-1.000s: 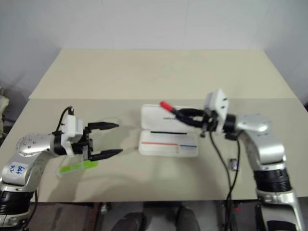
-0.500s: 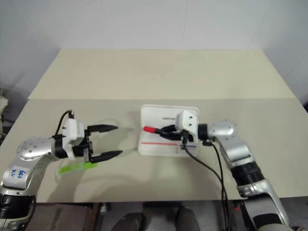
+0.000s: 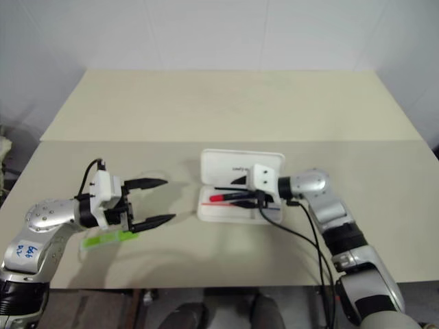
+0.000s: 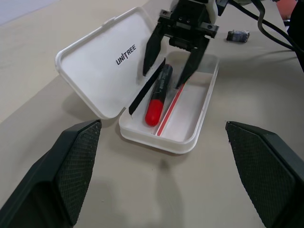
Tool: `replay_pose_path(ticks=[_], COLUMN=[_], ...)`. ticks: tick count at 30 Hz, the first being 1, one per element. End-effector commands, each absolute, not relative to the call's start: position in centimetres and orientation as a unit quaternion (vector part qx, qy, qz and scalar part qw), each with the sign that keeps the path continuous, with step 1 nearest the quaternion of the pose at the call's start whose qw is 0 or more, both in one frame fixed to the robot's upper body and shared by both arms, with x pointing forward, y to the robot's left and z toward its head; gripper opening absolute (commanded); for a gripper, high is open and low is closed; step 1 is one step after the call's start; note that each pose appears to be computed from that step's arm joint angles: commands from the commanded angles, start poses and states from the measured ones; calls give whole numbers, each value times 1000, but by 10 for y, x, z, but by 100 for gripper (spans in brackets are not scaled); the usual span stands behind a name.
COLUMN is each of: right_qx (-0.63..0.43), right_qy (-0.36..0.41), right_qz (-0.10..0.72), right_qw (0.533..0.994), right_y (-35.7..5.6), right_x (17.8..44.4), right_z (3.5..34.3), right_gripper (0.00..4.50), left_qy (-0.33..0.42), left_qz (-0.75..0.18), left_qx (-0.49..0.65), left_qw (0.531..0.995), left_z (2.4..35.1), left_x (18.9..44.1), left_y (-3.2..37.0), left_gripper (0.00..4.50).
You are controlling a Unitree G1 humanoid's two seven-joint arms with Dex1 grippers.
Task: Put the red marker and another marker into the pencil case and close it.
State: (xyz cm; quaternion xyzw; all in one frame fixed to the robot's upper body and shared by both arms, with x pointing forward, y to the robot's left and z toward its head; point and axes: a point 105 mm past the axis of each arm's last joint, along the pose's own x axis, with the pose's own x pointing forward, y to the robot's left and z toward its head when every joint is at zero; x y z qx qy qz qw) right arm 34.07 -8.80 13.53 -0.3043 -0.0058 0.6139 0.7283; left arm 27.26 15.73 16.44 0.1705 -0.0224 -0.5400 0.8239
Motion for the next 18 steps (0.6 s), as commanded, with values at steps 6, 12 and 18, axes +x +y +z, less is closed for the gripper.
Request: replay_pose_path(ticks=[6, 12, 18], right_qx=[-224, -183, -186], right_qy=[-75, -73, -71], right_qz=[631, 651, 601], right_qw=[739, 733, 774], right_y=[-83, -96, -128], right_x=[324, 292, 284], right_z=[180, 203, 228], right_gripper=[445, 445, 445], left_qy=[-41, -37, 1], left_qz=[-539, -508, -444], left_qx=[175, 174, 198], left_qw=[823, 843, 874], left_z=[173, 173, 161], left_x=[267, 263, 245], left_y=[153, 162, 209], left_gripper=[450, 450, 450])
